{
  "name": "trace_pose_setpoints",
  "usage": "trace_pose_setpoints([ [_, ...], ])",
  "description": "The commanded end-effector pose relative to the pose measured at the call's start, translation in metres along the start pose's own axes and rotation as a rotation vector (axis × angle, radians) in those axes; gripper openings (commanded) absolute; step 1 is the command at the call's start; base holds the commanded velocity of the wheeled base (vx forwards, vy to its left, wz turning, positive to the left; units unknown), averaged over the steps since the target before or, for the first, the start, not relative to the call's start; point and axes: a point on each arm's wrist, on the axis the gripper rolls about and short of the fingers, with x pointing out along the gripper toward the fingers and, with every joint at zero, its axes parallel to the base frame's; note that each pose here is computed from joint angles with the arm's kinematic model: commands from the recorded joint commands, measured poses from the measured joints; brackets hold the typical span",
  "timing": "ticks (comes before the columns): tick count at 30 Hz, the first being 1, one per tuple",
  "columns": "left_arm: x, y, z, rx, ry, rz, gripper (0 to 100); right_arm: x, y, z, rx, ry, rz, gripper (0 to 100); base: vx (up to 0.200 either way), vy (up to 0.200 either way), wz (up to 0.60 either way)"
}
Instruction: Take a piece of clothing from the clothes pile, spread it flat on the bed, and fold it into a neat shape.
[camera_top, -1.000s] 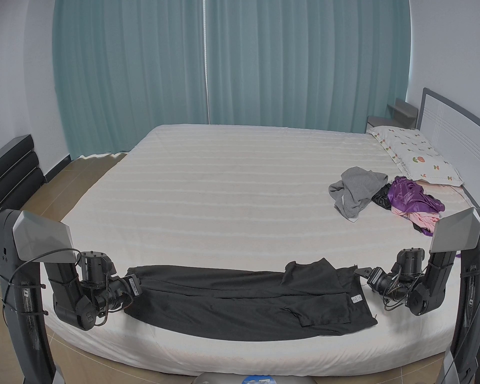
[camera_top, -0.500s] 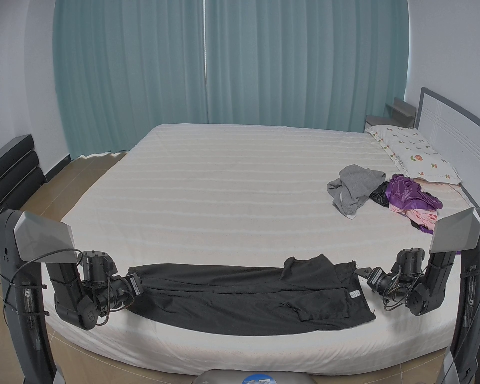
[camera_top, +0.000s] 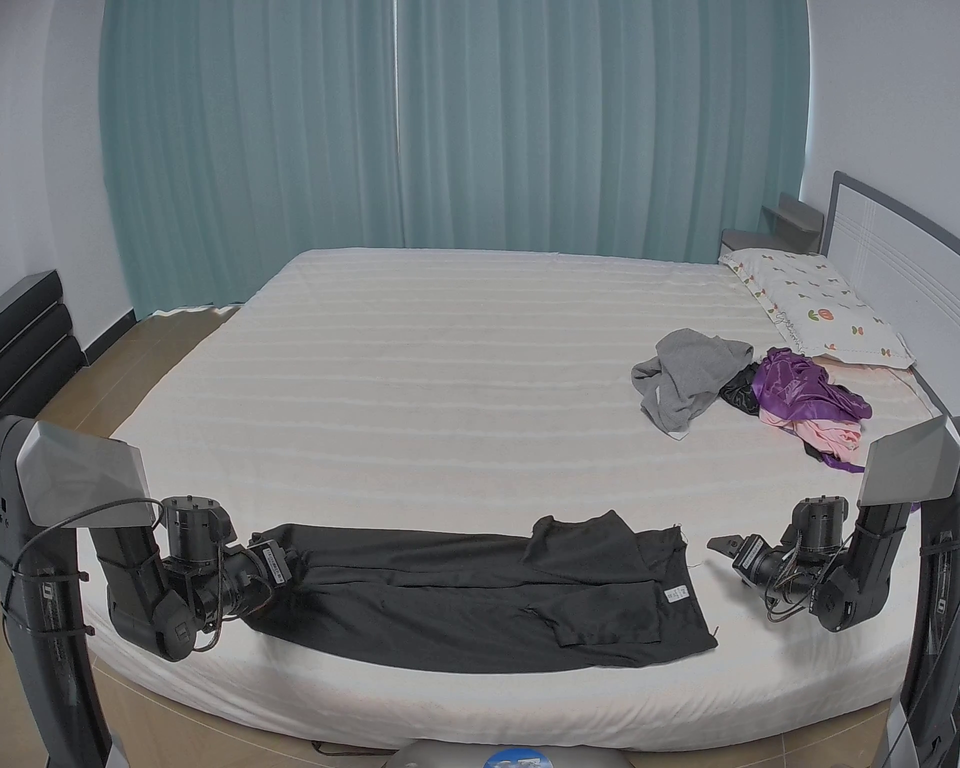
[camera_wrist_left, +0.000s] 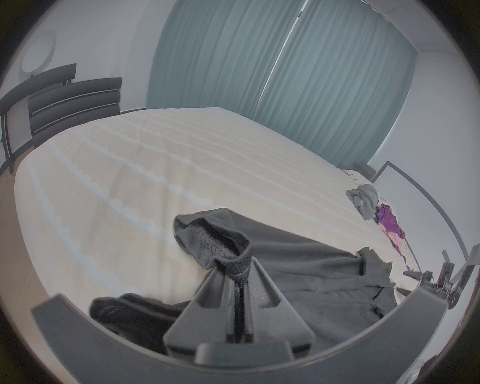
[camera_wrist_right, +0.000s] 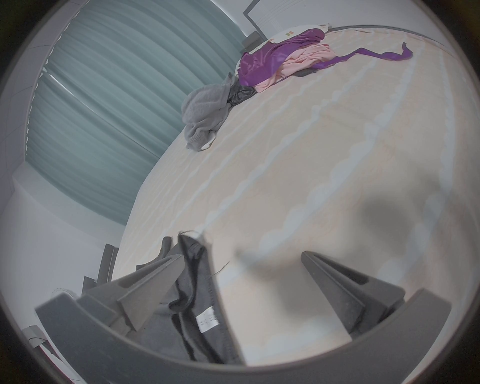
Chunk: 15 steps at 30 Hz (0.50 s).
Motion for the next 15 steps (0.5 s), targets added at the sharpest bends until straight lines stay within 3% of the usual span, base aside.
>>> trace_pose_setpoints([
  [1,-0.008,-0.013,0.006,0.002,-0.033,-0.023,0,0.0,0.0,0.0,0.0,0.001,-0.001,100,0.0,-0.2,0.0],
  [7,-0.011,-0.026,0.004,-0.021,-0.063,0.0,0,0.0,0.0,0.0,0.0,0.001,-0.001,100,0.0,-0.2,0.0],
  [15,-0.028,-0.055,0.001,0.008,-0.073,-0.07,0,0.0,0.0,-0.001,0.0,0.003,0.0,100,0.0,-0.2,0.0],
])
